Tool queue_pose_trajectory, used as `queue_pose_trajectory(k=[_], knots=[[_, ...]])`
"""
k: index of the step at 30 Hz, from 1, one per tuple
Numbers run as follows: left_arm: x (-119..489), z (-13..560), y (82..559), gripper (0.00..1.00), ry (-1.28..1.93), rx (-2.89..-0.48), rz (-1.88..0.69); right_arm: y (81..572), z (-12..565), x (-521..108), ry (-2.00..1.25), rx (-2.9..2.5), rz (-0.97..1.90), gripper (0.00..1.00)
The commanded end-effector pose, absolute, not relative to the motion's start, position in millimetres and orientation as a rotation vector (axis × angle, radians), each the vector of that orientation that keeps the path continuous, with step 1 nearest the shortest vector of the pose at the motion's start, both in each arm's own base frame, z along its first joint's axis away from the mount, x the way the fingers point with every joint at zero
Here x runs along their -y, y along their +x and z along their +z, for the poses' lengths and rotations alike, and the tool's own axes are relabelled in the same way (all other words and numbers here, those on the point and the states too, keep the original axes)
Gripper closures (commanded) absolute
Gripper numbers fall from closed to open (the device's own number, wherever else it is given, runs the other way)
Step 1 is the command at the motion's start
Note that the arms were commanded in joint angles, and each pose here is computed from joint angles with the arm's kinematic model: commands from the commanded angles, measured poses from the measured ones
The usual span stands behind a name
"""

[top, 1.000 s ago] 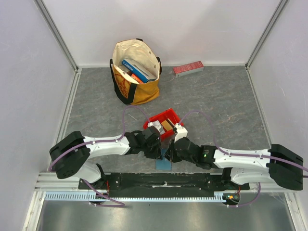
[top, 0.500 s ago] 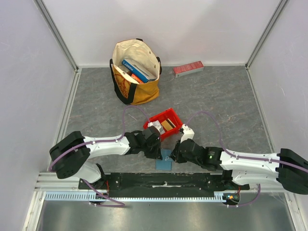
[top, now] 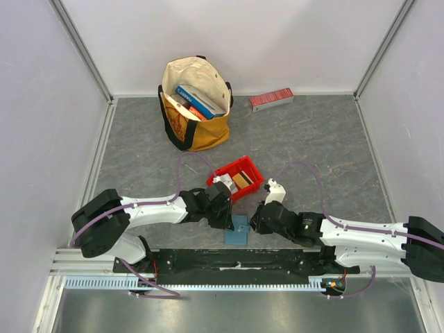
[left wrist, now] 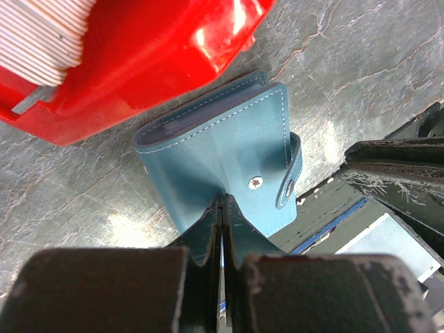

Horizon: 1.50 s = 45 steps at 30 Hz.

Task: Put the credit cards into the card holder
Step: Close the card holder at the corner of the board.

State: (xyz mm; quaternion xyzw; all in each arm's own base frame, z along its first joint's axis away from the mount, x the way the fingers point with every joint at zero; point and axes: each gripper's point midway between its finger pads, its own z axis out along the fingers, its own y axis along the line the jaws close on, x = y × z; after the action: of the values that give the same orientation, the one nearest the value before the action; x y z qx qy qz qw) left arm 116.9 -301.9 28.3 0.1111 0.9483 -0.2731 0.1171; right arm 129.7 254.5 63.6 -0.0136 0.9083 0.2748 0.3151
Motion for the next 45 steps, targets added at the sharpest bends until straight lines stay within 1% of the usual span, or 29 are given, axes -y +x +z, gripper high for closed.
queue_pose_trajectory(k=[1, 7, 14, 25, 34, 45], knots=[[300, 22, 116, 0.98, 0.325, -2.788, -0.779, 134, 70, -254, 0.014, -2.374, 0.722, 0.81], [298, 21, 116, 0.98, 0.312, -2.790, -0.771, 130, 75, -254, -0.001, -2.369, 0.754, 0.81], [299, 21, 116, 0.98, 0.311, -2.791, -0.775, 121, 74, -260, -0.064, -2.400, 0.793, 0.84], [299, 20, 115, 0.98, 0.310, -2.795, -0.776, 119, 65, -284, -0.123, -2.432, 0.825, 0.84], [298, 19, 115, 0.98, 0.311, -2.799, -0.774, 122, 66, -293, -0.153, -2.431, 0.814, 0.83], [299, 19, 115, 0.98, 0.311, -2.795, -0.779, 121, 55, -290, -0.159, -2.450, 0.790, 0.83]])
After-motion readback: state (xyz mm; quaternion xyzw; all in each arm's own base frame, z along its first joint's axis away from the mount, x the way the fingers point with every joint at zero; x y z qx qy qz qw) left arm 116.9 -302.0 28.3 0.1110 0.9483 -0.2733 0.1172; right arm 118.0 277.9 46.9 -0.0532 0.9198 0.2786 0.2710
